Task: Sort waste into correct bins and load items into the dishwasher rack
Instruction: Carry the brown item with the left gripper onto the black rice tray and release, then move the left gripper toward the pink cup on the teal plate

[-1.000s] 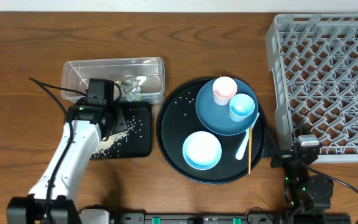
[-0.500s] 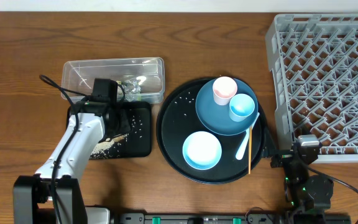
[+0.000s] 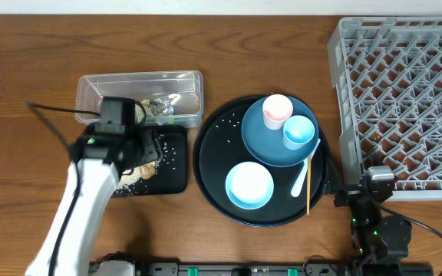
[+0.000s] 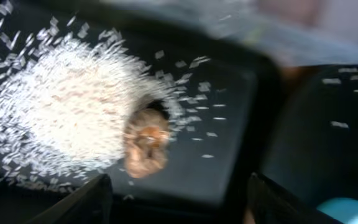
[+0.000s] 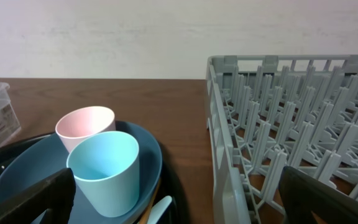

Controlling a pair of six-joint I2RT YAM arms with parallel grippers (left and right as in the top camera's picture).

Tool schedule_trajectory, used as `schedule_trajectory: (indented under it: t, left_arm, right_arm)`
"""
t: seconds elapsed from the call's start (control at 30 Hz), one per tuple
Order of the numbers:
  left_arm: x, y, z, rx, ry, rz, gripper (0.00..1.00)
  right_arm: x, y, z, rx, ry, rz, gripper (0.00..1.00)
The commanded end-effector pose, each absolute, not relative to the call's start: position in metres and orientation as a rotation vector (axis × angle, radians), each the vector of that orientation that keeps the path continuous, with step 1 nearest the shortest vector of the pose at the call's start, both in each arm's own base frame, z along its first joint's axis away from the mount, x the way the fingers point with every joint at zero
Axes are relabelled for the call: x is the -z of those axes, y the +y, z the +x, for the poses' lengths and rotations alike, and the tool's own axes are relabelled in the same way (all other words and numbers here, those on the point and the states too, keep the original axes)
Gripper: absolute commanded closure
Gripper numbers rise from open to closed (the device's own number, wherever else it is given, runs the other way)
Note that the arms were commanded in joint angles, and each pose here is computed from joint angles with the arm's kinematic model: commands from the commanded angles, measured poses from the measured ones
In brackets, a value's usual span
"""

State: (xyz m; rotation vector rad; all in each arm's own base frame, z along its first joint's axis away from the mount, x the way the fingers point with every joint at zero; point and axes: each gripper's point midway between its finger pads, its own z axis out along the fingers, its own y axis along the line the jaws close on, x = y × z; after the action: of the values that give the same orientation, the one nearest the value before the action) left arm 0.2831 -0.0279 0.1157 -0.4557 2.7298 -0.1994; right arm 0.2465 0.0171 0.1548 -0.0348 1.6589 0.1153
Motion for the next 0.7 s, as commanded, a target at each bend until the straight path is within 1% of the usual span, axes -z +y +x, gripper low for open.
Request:
schedule_trajectory:
  t: [0.0, 0.1, 0.17, 0.2, 0.53, 0.57, 0.63, 0.67]
  left_arm:
    - [-0.147, -0.048, 0.279, 0.386, 2.664, -0.401, 0.33]
    - [-0.157, -0.061, 0.268, 0.486, 2.657, -0.366, 0.41]
    - [-0.157, -0.065, 0.26, 0.497, 2.68, -0.352, 0.42]
    - [-0.155, -0.067, 0.255, 0.498, 2.701, -0.344, 0.45]
    - [-0.131, -0.098, 0.224, 0.503, 2.863, -0.181, 0.46]
    - [-0.129, -0.102, 0.221, 0.504, 2.873, -0.157, 0.46]
    - [-0.127, -0.108, 0.217, 0.508, 2.887, -0.116, 0.34]
    - [-0.126, -0.111, 0.215, 0.509, 2.894, -0.094, 0.31]
  right_arm:
    - [-0.153, 0.014, 0.247, -0.096, 1.664, -0.033, 0.01]
    - [-0.153, 0.014, 0.247, -0.096, 1.664, -0.033, 0.01]
    - [-0.153, 0.014, 0.247, -0.096, 1.664, -0.032, 0.01]
    - [-0.153, 0.014, 0.247, -0.096, 1.664, -0.032, 0.01]
    - [-0.153, 0.014, 0.247, -0.096, 1.664, -0.033, 0.01]
    - [-0.153, 0.014, 0.247, -0.096, 1.664, -0.033, 0.01]
    - [-0.153, 0.014, 0.247, -0.096, 1.664, -0.032, 0.01]
    - [-0.153, 0.014, 0.247, -0.096, 1.664, -0.033, 0.01]
